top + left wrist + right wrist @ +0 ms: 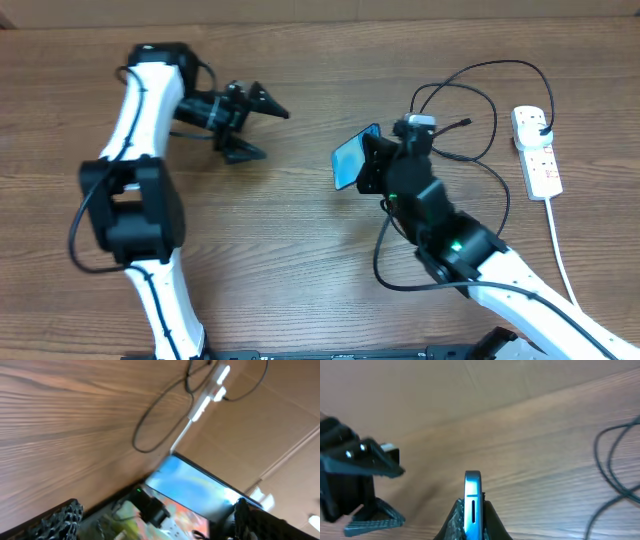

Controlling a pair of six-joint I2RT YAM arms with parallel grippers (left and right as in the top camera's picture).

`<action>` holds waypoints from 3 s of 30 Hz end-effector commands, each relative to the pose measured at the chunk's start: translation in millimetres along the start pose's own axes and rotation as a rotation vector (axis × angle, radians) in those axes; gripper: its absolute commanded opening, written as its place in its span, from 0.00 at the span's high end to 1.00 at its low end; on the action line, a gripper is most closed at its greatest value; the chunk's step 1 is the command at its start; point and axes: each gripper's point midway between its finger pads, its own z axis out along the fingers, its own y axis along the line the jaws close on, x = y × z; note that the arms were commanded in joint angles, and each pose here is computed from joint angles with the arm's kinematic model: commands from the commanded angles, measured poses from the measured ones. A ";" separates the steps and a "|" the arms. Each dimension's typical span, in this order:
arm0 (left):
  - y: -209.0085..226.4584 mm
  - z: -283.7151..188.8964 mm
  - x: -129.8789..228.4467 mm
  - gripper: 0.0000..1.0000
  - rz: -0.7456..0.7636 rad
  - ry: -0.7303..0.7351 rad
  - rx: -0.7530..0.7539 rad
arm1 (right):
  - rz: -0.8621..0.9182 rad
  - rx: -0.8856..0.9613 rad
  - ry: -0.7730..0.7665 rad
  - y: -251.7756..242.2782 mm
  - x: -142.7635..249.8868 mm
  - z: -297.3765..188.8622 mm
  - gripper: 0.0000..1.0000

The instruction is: Plug charger to phone and switch on socket

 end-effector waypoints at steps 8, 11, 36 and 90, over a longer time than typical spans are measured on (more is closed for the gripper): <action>-8.7 -128.5 106.4 0.01 0.237 -0.531 -0.520 | 0.610 -0.208 0.132 -8.9 -41.9 -3.2 0.96; -13.6 -126.2 133.8 0.00 0.217 -0.593 -0.553 | 0.727 -0.223 0.169 -9.2 -42.0 -2.7 0.96; -52.4 24.2 116.1 0.00 -0.190 -0.587 -0.292 | 1.281 -0.057 0.294 -29.8 0.9 51.9 0.96; -62.7 85.7 36.3 0.84 -0.157 -0.863 -0.334 | 1.433 0.033 0.601 -10.9 60.1 49.7 0.96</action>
